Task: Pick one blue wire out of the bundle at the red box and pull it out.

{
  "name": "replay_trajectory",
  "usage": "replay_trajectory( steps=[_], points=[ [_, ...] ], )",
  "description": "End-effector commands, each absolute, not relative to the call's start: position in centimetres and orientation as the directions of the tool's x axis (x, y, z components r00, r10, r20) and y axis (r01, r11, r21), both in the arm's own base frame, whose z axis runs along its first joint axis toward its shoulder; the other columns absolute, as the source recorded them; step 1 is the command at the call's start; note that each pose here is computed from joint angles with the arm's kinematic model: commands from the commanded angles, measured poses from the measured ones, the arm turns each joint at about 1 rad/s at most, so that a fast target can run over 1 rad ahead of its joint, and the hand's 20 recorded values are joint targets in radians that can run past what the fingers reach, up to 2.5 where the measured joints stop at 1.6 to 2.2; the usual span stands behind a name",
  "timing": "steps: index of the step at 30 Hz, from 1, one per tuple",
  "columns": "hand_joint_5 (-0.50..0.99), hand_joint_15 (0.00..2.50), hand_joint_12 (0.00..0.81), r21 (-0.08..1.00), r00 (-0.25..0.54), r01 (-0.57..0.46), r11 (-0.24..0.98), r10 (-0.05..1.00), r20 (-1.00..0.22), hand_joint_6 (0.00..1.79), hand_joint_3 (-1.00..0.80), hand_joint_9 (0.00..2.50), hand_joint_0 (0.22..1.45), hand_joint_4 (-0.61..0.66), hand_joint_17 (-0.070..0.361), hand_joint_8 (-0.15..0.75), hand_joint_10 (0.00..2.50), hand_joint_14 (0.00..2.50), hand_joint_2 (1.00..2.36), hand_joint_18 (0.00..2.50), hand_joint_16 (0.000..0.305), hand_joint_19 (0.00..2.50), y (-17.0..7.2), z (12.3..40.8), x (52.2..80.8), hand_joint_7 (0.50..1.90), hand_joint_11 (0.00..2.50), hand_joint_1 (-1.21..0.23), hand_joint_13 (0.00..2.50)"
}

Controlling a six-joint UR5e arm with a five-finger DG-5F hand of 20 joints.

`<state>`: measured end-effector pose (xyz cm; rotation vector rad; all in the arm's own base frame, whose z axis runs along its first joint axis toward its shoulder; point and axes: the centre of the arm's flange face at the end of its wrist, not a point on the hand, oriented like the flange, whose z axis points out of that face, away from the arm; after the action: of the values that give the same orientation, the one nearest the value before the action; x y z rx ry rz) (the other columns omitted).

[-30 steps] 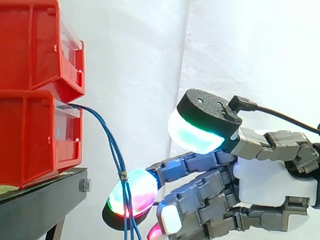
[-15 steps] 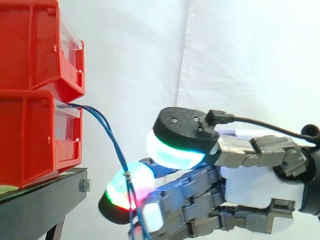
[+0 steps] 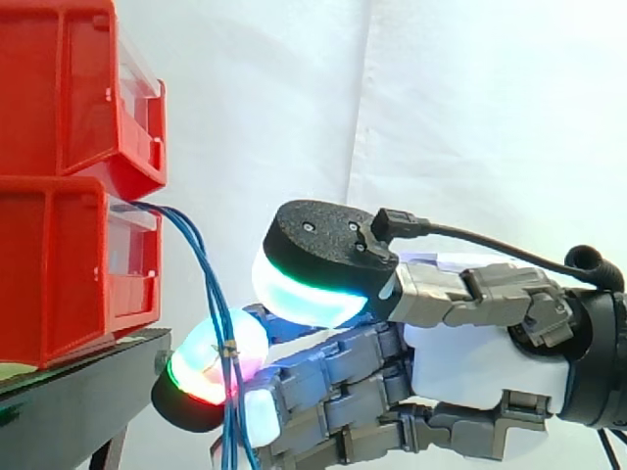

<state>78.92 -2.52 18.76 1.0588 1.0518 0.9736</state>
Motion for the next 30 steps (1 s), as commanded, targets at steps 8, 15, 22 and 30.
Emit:
replay_trajectory(
  steps=[8, 15, 22, 30],
  points=[
    [-0.10, 0.53, 0.415, 0.972, 0.212, -0.114, 0.207, 0.961, -0.180, 0.53, -0.38, 0.89, 0.59, 0.25, 0.108, 0.325, 0.01, 0.02, 1.01, 0.55, 0.048, 0.47, -2.2, 17.6, 79.0, 1.18, 0.66, -0.75, 0.79],
    [-0.13, 0.53, 0.411, 0.973, 0.209, -0.124, 0.197, 0.963, -0.168, 0.62, -0.32, 0.89, 0.62, 0.21, 0.108, 0.324, 0.01, 0.02, 1.01, 0.56, 0.048, 0.47, -2.0, 16.7, 79.2, 1.09, 0.66, -0.75, 0.79],
    [-0.16, 0.53, 0.413, 0.972, 0.219, -0.136, 0.194, 0.962, -0.162, 0.70, -0.36, 0.88, 0.61, 0.22, 0.109, 0.322, 0.01, 0.02, 1.01, 0.57, 0.048, 0.47, -2.2, 16.8, 79.3, 0.91, 0.68, -0.76, 0.80],
    [-0.17, 0.53, 0.414, 0.970, 0.216, -0.140, 0.197, 0.963, -0.164, 0.76, -0.39, 0.88, 0.61, 0.22, 0.110, 0.325, 0.01, 0.02, 1.01, 0.59, 0.049, 0.46, -2.1, 16.8, 79.3, 0.85, 0.68, -0.78, 0.81]
  ],
)
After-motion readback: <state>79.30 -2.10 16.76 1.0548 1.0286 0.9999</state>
